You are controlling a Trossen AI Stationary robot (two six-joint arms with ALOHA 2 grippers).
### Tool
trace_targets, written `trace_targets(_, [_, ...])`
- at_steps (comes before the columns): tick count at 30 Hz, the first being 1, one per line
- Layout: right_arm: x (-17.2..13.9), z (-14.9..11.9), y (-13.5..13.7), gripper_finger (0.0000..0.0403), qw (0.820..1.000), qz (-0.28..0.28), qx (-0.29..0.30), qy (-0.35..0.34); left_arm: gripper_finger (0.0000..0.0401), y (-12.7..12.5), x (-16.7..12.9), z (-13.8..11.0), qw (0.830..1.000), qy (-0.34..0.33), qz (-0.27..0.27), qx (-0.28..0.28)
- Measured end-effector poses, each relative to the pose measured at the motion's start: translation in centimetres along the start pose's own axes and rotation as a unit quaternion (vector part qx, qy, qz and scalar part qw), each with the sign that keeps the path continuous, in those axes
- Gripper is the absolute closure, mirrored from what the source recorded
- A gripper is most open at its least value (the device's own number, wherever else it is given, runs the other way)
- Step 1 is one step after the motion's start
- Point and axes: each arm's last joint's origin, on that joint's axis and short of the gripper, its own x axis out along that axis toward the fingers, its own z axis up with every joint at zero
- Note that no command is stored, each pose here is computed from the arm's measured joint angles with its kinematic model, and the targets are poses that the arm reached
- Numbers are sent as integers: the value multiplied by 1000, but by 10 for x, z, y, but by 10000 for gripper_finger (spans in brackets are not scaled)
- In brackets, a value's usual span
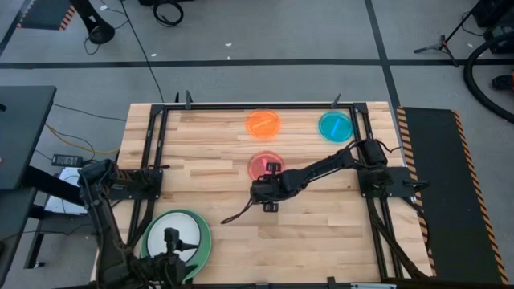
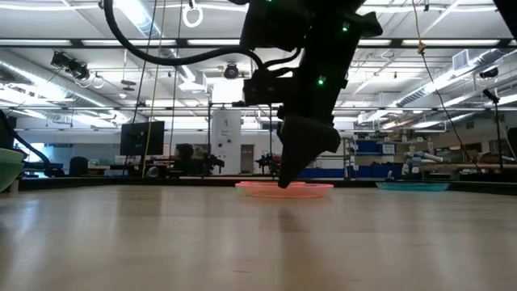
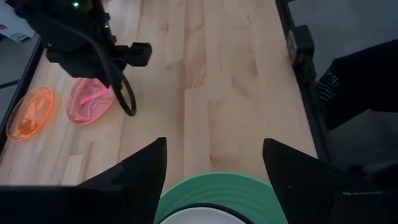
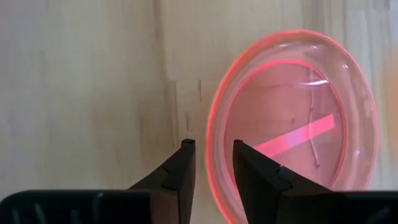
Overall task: Stack plastic plates
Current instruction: Stack the top stacked plates on top of the orange plate
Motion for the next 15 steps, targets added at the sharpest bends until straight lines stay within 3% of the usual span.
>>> trace_targets(6, [1, 0, -2, 288, 998, 1, -69, 1, 131, -1, -2, -1, 1000, -2, -4, 0])
trace_targets(15, [9, -1, -9, 288, 997, 21, -69, 23, 131, -2, -3, -1, 1000, -4, -6, 18])
